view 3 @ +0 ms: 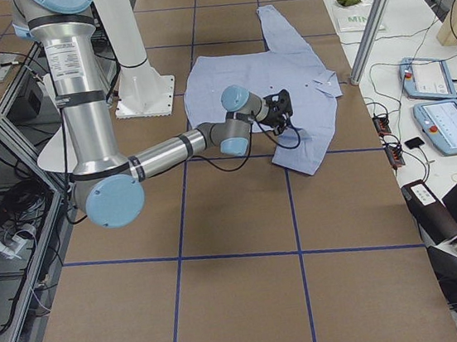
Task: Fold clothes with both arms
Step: 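Lift the cuff with the right gripper and fold it across the shirt chest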
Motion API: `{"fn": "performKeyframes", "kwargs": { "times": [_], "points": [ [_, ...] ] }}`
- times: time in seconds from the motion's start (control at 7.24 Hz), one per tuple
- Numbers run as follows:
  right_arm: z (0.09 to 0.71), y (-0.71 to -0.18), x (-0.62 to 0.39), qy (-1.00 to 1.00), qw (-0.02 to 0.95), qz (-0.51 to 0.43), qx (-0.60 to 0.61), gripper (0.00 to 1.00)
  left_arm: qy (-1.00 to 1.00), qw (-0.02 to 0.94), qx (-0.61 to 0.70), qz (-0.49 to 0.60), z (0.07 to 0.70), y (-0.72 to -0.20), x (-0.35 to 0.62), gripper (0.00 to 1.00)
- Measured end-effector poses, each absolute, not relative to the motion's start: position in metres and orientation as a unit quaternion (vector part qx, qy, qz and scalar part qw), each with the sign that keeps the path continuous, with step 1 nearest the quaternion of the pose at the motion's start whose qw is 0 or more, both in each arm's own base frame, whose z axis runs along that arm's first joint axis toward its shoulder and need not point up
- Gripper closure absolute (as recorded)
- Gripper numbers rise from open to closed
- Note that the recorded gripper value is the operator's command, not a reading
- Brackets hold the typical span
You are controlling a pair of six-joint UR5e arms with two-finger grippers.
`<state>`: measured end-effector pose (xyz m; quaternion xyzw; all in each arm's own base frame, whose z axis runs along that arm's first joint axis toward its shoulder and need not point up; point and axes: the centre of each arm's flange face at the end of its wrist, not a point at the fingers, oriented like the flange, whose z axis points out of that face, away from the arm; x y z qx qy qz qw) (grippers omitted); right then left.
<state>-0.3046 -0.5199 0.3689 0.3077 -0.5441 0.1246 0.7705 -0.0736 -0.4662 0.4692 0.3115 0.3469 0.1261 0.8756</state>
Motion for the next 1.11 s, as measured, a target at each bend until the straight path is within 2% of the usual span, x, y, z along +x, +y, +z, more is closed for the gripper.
{"fn": "performKeyframes", "kwargs": {
  "times": [0.55,0.97,1.11],
  "points": [
    [0.218,-0.526,-0.487,-0.587,0.713,0.158,0.349,1.0,0.347,0.876,0.311,0.126,0.47,-0.466,-0.074,0.0],
    [0.131,-0.525,-0.584,-0.558,0.732,0.177,0.349,1.0,0.347,0.877,0.308,0.125,0.473,-0.465,-0.074,0.0],
    [0.114,-0.524,-0.603,-0.553,0.736,0.177,0.349,0.86,0.347,0.877,0.307,0.124,0.474,-0.464,-0.074,0.0]
  ]
}}
